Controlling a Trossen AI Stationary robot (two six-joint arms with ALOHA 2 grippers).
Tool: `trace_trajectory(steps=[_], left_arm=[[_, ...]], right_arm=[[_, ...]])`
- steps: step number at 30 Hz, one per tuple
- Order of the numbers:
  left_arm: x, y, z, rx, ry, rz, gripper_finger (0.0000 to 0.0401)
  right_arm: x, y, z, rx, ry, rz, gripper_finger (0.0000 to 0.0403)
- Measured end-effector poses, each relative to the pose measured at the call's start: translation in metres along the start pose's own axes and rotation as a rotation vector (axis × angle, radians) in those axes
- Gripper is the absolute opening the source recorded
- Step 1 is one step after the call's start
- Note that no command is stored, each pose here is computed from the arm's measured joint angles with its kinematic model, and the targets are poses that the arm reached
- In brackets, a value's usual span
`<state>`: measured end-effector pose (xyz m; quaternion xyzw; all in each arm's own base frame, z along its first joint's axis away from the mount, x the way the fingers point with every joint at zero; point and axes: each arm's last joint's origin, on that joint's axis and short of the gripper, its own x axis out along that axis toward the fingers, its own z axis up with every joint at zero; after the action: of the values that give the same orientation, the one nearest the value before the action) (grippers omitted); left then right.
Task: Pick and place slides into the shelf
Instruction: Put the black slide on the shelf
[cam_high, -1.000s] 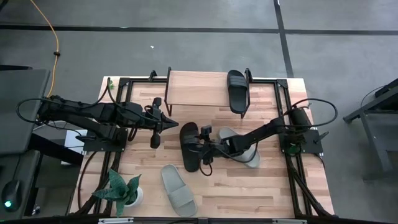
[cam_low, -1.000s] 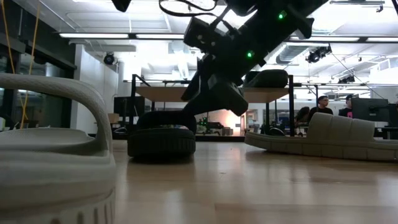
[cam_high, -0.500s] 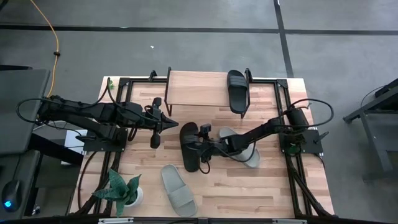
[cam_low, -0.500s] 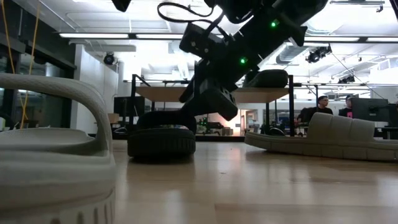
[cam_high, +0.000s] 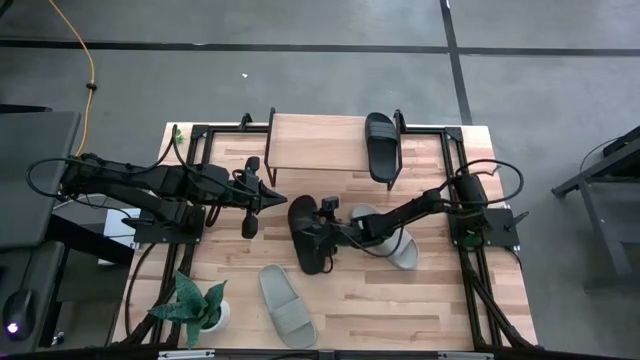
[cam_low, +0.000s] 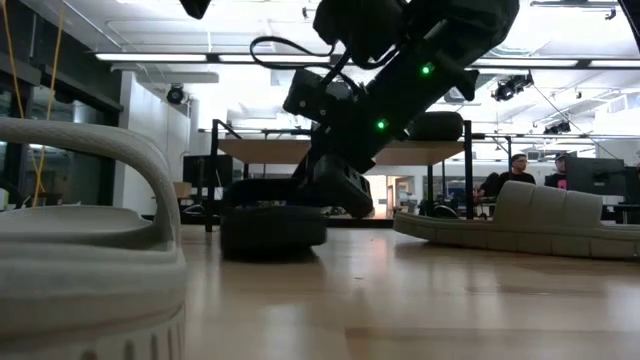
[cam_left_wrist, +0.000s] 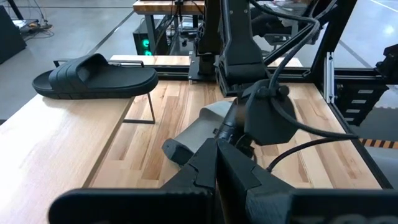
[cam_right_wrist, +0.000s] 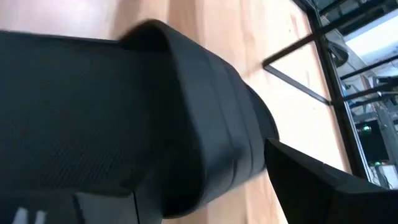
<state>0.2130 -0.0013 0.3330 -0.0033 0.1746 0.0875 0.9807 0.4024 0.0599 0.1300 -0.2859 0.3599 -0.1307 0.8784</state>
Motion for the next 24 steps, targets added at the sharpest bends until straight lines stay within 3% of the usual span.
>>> trace_trajectory(steps=[5, 9, 22, 24], left_arm=[[0.0000, 0.0000, 0.0000, 0.000, 0.000, 0.000, 0.0001], [-0.0001, 0.0000, 0.0000, 0.000, 0.000, 0.000, 0.0001], [0.0000, 0.0000, 0.0000, 0.000, 0.000, 0.000, 0.0001], [0.0000, 0.0000, 0.0000, 0.000, 0.000, 0.000, 0.0001]], right_arm=[[0.0011, -0.0018, -0.0007, 0.019, 0.005, -0.008, 0.0237], [0.0011, -0.0016, -0.0006, 0.018, 0.003, -0.002, 0.0210], [0.0006, -0.0004, 0.0004, 0.010, -0.014, 0.048, 0.0020], [0.0006, -0.0002, 0.0004, 0.006, -0.015, 0.051, 0.0008]])
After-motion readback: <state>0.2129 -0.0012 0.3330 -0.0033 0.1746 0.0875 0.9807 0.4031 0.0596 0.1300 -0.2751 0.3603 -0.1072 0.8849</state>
